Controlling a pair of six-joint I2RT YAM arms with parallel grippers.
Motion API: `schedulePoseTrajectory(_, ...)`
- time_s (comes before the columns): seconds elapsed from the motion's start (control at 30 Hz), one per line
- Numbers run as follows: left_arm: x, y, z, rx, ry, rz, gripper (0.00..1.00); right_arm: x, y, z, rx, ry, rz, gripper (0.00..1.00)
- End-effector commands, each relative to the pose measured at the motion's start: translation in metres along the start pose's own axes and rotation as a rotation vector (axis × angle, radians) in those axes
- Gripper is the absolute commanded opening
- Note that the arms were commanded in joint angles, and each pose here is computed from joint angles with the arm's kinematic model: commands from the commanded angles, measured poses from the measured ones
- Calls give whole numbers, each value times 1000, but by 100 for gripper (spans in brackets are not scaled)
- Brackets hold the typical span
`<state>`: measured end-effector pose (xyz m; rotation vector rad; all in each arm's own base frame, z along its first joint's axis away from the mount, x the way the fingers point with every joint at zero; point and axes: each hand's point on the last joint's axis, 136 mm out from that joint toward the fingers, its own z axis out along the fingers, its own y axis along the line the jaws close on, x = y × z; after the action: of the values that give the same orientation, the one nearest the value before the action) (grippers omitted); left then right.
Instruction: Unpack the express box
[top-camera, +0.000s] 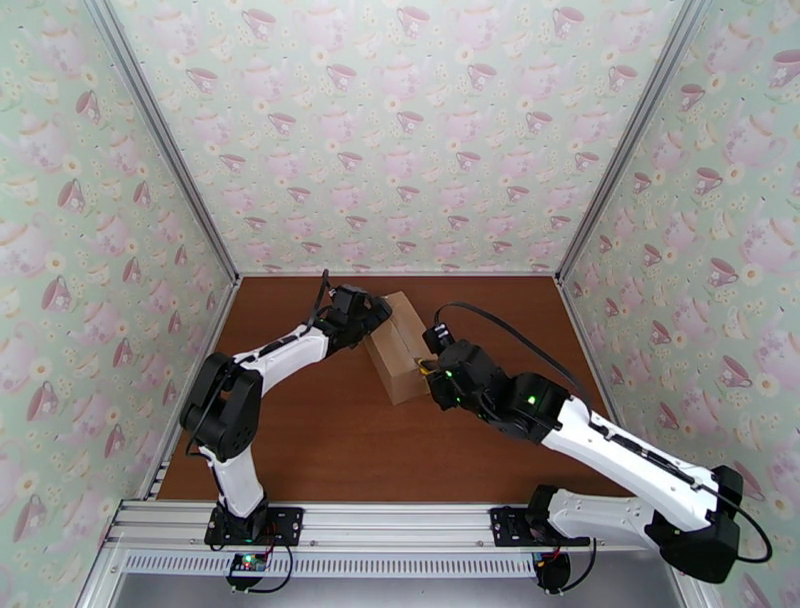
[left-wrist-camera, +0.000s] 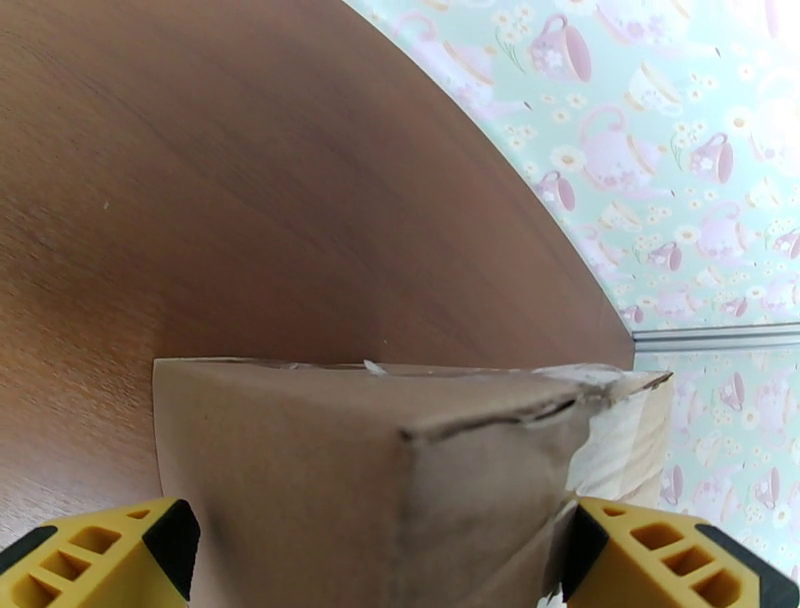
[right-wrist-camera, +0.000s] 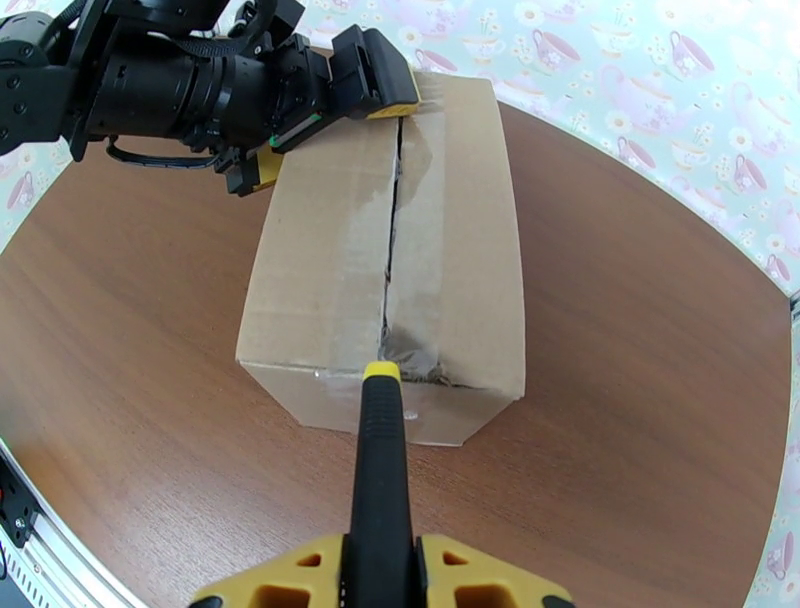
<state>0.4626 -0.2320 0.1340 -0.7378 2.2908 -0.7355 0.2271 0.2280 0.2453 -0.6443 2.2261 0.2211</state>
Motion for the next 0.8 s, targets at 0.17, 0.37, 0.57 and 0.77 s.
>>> schedulePoseTrajectory(0.17, -9, 88, 16, -290, -54, -33, 100, 50, 7, 13, -18, 194, -78, 0)
schedulePoseTrajectory(0.37, -10, 89, 15, -295, -55, -34, 100, 46, 6, 5, -24, 188, -65, 0)
schedulePoseTrajectory(0.57, -12, 92, 13, -298, -59, -36, 100, 33, 1, -14, -28, 136, -42, 0)
schedulePoseTrajectory(0.77, -18, 85, 7, -282, -74, -23, 100, 34, -1, -19, -30, 138, -34, 0)
